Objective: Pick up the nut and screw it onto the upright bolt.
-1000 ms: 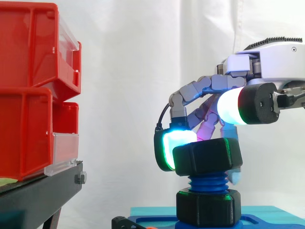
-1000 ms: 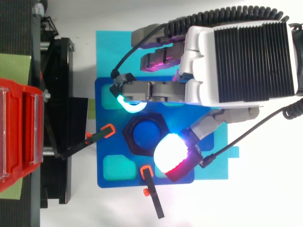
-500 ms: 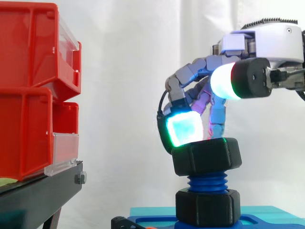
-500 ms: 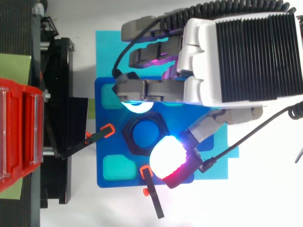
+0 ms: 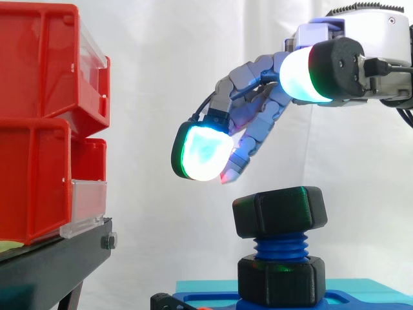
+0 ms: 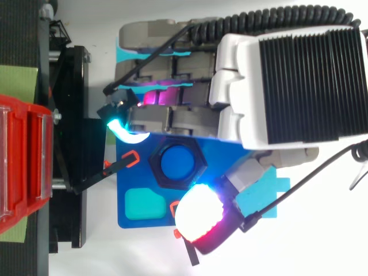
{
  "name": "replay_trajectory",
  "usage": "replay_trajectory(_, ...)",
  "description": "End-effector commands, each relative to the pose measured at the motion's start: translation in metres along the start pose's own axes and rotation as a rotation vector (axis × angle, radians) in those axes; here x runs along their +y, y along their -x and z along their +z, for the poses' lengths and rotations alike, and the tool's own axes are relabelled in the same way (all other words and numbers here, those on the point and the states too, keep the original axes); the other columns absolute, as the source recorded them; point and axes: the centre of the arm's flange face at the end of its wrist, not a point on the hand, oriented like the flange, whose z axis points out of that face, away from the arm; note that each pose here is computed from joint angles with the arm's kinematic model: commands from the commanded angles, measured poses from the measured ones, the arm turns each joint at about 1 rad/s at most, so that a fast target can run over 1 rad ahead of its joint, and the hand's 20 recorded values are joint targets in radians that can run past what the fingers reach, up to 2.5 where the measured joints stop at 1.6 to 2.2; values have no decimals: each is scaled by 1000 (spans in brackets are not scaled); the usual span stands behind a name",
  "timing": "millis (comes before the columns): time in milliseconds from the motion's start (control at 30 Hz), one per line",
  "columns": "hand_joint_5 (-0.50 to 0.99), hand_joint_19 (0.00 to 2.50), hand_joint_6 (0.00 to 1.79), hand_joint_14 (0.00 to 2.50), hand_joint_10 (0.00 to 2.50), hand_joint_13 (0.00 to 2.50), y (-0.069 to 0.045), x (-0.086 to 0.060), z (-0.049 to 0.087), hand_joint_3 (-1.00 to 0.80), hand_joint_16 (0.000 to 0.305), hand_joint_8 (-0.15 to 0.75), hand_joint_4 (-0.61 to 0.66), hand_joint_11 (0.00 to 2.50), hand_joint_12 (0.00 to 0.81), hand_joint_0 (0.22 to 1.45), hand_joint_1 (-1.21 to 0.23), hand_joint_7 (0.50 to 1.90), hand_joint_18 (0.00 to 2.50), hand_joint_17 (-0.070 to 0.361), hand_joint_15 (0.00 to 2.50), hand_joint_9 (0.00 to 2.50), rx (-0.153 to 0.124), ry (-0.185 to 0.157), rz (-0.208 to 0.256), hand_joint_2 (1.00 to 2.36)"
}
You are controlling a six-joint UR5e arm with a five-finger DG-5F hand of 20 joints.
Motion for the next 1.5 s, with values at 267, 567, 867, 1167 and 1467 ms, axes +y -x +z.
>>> replay_trajectory(267, -83, 0, 502, 0, 0, 167, -17, 21, 1, -500, 37, 228, 166, 0, 336, 464, -12, 725, 0, 84, 0, 517, 33, 0, 22, 1000)
replay_trajectory(567, -79, 0, 502, 0, 0, 0, -17, 22, 1, -500, 42, 197, 120, 0, 352, 458, 42, 730, 0, 95, 0, 286, 34, 1, 25, 1000)
replay_trajectory(867, -51, 0, 503, 0, 0, 65, -18, 17, -2, -500, 42, 197, 121, 0, 345, 463, 16, 783, 0, 94, 0, 355, 46, -4, 23, 1000)
replay_trajectory(1167, -52, 0, 503, 0, 0, 83, -19, 8, -6, -500, 42, 208, 138, 0, 344, 464, 14, 806, 0, 94, 0, 374, 56, -15, 18, 1000)
replay_trajectory(1467, -37, 0, 504, 0, 0, 149, -20, 4, -9, -500, 40, 218, 153, 0, 336, 472, -8, 893, 0, 89, 0, 443, 75, -20, 11, 1000)
